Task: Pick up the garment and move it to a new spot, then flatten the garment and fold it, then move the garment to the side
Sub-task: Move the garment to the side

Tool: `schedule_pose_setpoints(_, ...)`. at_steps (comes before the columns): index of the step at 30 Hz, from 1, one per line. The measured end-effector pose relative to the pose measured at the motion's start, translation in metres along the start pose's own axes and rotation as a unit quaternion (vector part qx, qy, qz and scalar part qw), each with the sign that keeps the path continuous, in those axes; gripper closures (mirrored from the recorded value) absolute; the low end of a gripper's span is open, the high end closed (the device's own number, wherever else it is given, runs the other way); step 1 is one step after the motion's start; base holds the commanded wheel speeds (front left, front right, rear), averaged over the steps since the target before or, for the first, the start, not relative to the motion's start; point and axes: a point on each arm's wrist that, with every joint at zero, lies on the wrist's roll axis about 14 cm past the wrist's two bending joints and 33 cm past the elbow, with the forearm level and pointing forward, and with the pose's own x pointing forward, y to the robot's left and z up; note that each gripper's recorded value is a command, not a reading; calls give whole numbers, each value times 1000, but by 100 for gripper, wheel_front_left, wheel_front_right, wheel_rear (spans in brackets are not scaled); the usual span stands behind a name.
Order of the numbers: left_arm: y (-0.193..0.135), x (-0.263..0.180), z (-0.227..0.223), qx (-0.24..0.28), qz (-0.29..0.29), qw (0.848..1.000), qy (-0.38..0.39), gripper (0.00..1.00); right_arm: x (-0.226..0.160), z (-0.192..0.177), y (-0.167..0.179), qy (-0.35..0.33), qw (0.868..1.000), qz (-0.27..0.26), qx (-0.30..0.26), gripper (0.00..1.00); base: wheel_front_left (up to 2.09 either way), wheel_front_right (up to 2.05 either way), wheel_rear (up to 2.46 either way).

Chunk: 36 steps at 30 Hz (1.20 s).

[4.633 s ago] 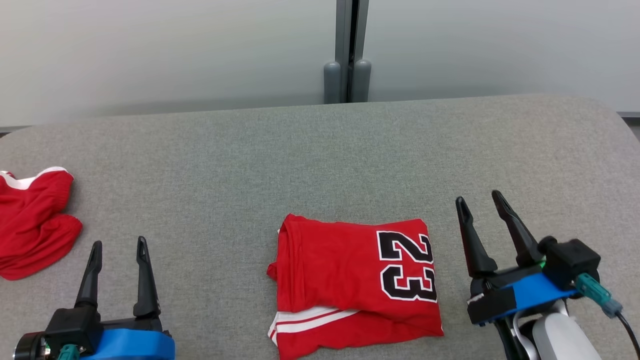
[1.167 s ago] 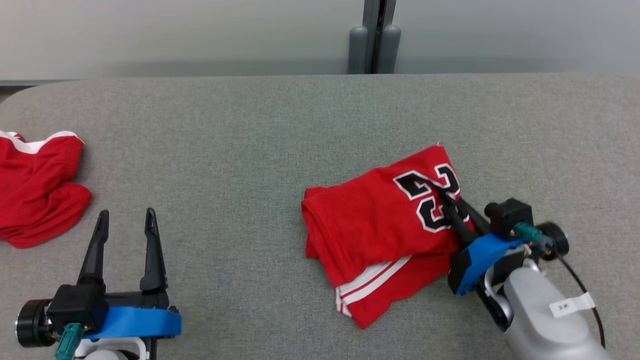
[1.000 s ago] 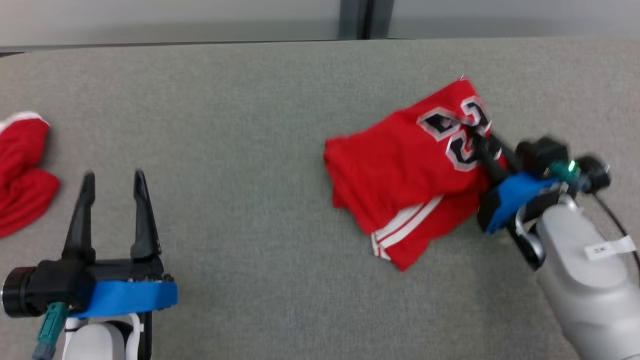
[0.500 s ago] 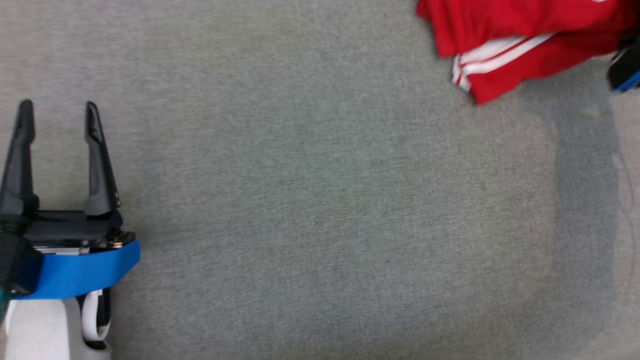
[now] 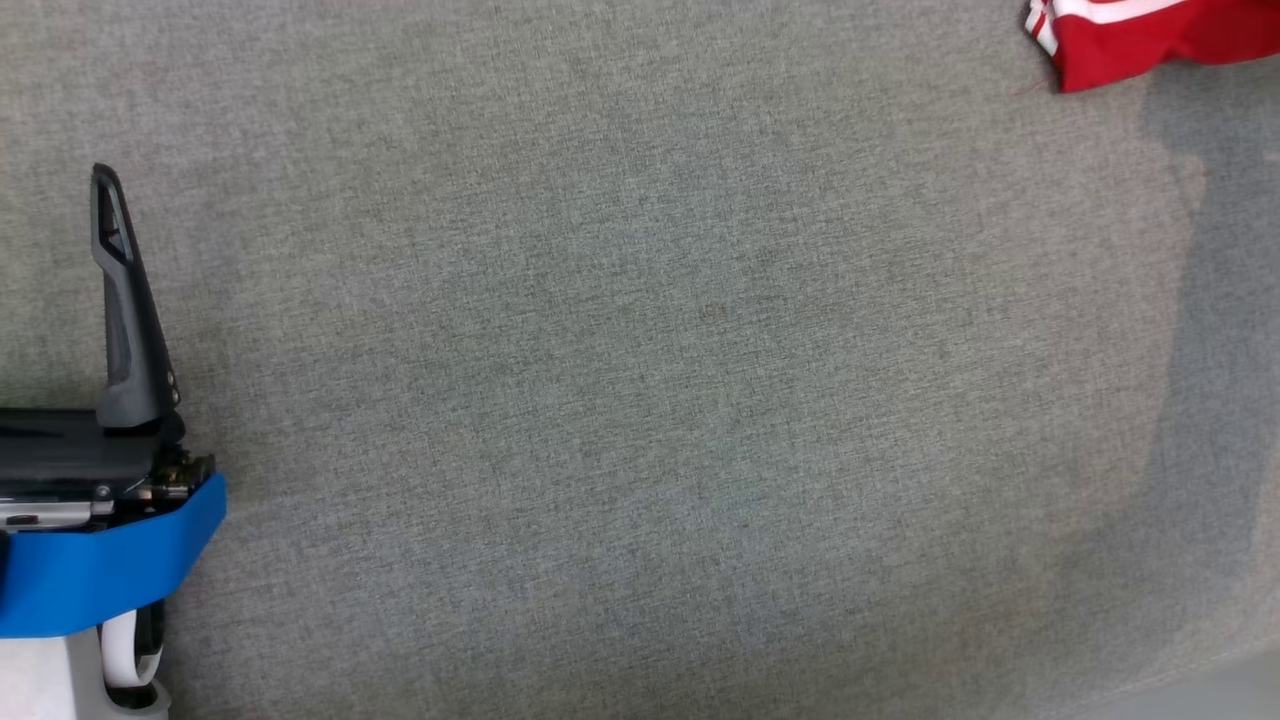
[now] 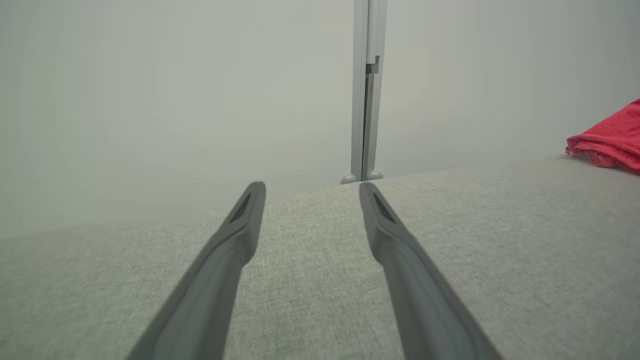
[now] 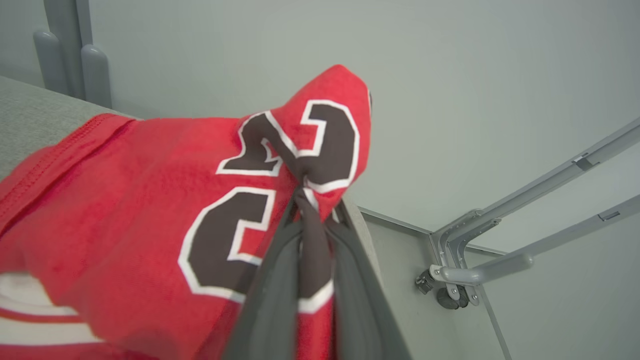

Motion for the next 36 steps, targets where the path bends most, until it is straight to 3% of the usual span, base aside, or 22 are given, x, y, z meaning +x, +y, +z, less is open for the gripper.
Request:
schedule_pose_setpoints(4, 1, 0, -4, 0, 1, 1000, 3, 0, 7, -7, 2, 16, 1000, 4, -16, 100, 0, 0, 0)
schedule_pose_setpoints(5, 3, -1, -5, 1, 2, 1000, 4, 0, 9, -7, 2, 18, 1000, 2, -16, 85, 0, 0, 0)
schedule_pose_setpoints(6, 4, -1, -6, 1, 4, 1000, 5, 0, 11, -8, 1, 20, 1000, 1, -19, 0, 0, 0, 0)
schedule_pose_setpoints(15, 17, -11, 7, 4, 29, 1000, 5, 0, 18, 21, -2, -10, 1000, -7, -26, 0, 0, 0, 0)
schedule_pose_setpoints(21, 30, -33, 33, 3, 65, 998, 2, 0, 5, 86, 17, -101, 995, 9, 8, 0, 0, 0, 0)
schedule_pose_setpoints(28, 44, -73, 62, 4, 107, 994, 2, 0, -46, 148, 76, -203, 975, 72, 62, 0, 0, 0, 0)
schedule_pose_setpoints(36, 46, -123, 84, -4, 141, 990, 3, 0, -123, 172, 137, -250, 949, 142, 131, 0, 0, 0, 0)
